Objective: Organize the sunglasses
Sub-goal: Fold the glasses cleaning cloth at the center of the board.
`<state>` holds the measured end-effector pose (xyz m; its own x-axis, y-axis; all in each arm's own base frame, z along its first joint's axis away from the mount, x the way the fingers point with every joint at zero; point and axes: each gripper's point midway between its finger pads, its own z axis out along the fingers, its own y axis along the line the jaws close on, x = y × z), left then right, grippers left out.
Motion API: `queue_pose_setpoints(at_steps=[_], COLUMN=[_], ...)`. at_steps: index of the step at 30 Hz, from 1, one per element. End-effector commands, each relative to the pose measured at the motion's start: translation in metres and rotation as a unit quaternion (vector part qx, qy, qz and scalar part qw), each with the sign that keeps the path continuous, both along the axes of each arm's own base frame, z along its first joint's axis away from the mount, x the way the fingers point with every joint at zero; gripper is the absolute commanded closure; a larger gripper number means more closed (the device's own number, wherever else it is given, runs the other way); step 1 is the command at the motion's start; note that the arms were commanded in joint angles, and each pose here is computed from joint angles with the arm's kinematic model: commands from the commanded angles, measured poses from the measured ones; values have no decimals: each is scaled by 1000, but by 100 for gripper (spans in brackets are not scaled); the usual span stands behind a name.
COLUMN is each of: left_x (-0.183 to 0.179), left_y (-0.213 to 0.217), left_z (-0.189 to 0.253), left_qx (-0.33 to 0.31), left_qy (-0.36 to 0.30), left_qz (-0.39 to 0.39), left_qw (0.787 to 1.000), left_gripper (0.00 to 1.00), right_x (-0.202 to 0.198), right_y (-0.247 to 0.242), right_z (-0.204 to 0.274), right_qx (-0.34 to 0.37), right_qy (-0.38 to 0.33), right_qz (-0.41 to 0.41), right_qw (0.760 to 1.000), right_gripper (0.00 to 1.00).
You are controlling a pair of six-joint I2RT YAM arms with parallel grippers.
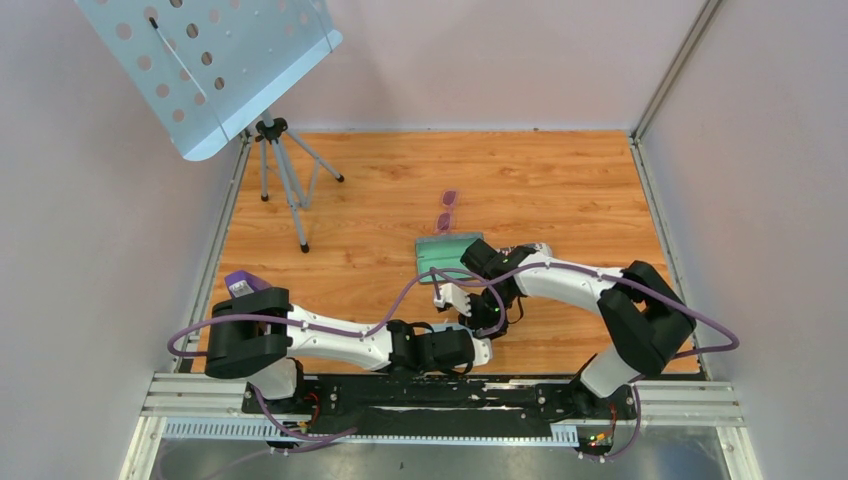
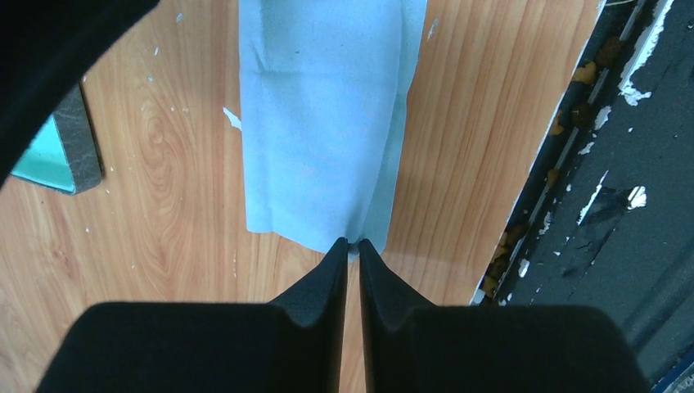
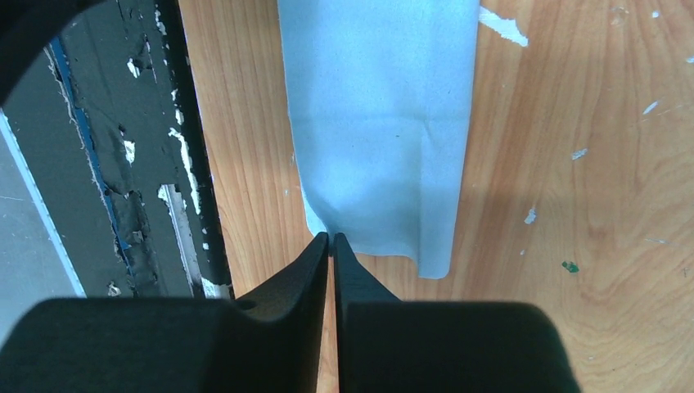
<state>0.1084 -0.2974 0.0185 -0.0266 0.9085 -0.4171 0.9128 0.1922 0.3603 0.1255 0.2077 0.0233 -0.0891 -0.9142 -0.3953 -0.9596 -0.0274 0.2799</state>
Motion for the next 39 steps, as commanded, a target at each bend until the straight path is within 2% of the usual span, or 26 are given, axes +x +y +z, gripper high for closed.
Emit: queue_pose_setpoints(at_steps=[1,8,15,23,26,30,33,37,39], left_x=[2,8,10,12,11,14,15,21,31], left_y=[-6,-2,3,25,24,13,0,-8,-1], left_z=[8,10,13,28,42,63,71,89,102], left_qx=[-7,1,15,45,12,-67,-138,-236,-285], left_qy=[-12,-27,-33,-45,-44,-54,-52,-43,-40], left_qz=[7,18,18,28,31,43,70,138,199], left_qw=[1000,999,999,998,998,995,987,961,937], left_gripper=[87,87,81,72,68,62,61,57,51], right_x=[-15,-21,-31,-22,-18,-1,13,25,26], right_y=[-4,0,4,8,6,9,18,25,27], right_z=[-2,6,15,38,44,51,59,61,56], right_qx=[-10,8,22,56,69,96,121,142,136], right_qy=[23,35,63,65,60,64,95,130,144], right_qz=[21,21,27,8,1,-29,-68,-100,-107], right_qw=[999,999,997,996,996,993,986,976,974], right_gripper=[88,83,77,79,79,79,79,80,81])
